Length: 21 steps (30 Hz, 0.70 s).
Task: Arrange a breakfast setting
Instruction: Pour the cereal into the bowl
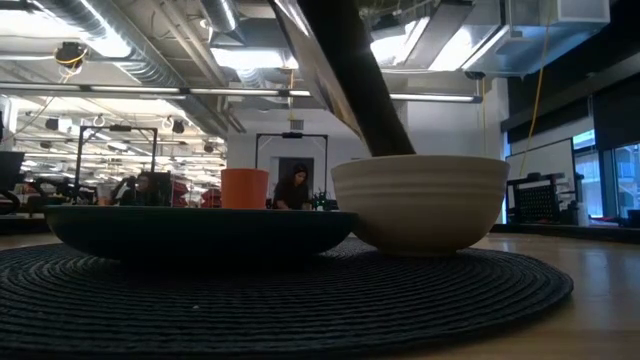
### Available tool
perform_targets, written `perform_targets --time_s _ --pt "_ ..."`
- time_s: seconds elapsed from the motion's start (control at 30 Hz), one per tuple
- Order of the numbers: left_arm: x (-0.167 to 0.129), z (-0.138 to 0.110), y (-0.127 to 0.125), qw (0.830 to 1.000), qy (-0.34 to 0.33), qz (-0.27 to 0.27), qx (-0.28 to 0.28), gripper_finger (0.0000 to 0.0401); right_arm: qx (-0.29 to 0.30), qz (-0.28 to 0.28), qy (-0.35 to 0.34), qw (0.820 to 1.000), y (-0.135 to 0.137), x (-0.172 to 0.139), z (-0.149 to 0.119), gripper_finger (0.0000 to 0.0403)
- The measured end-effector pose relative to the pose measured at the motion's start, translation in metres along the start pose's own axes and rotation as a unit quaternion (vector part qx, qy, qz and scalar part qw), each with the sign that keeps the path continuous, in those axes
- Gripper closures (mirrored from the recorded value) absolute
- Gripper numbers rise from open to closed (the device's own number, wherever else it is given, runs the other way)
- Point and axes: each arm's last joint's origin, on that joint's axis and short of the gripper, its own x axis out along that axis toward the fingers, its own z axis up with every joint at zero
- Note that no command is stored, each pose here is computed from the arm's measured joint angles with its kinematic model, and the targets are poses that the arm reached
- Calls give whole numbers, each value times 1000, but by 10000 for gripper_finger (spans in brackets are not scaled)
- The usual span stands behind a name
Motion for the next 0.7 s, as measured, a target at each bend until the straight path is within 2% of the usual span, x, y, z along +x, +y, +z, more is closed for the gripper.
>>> perform_targets --time_s 0.43,0.7 --pt "2 -2 -1 999 7 -6 -31 338 4 7 -2 1000 1 0 1 175" --pt "1 0 -13 996 5 -52 -75 338 6 8 -1 1000 1 0 1 175"
